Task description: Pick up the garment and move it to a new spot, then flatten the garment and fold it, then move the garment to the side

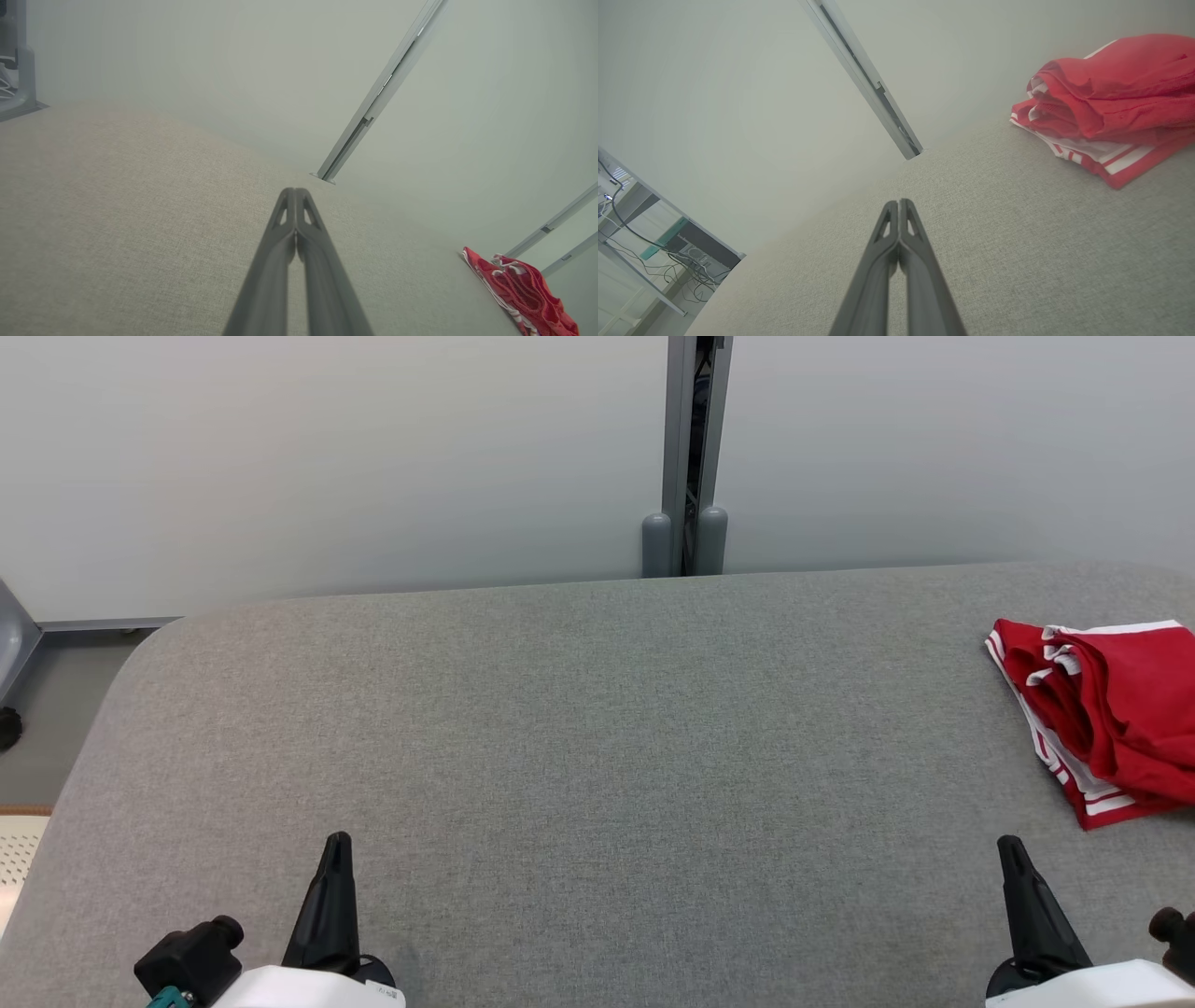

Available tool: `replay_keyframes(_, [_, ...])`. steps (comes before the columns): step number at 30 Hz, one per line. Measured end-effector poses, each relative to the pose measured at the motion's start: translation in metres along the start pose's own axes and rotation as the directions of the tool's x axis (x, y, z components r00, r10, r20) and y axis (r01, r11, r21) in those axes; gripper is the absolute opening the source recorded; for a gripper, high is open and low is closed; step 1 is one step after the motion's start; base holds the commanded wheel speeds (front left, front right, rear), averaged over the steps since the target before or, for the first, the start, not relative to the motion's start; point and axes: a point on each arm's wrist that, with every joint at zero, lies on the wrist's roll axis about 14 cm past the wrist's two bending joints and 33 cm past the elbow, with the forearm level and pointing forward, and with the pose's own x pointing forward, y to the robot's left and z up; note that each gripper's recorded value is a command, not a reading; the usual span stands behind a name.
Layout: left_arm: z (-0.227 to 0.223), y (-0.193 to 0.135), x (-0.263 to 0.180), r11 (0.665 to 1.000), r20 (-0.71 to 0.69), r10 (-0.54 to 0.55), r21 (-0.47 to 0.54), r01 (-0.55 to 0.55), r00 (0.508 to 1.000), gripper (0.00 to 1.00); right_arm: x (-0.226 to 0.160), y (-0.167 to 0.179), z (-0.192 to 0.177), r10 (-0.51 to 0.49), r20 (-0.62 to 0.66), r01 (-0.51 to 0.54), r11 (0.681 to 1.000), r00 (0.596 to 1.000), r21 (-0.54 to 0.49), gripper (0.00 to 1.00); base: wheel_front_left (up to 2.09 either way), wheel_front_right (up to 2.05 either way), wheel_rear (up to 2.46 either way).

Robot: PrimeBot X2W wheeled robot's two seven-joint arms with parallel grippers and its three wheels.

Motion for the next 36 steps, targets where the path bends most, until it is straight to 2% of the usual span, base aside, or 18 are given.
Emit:
replay_keyframes(16, [-0.004, -0.004, 0.015, 0.977, -0.036, -0.005, -0.212, -0.003, 0.999, 0.00, 0.007, -0.018, 0.010, -0.061, 0.002, 0.059, 0.979, 0.998, 0.197, 0.00, 0.00, 0.00, 0.00])
replay_keyframes(36, [-0.004, -0.010, 0.032, 0.898, -0.060, -0.026, -0.440, -0.003, 0.998, 0.00, 0.018, -0.033, 0.025, -0.098, 0.013, 0.084, 0.905, 0.995, 0.418, 0.00, 0.00, 0.00, 0.00])
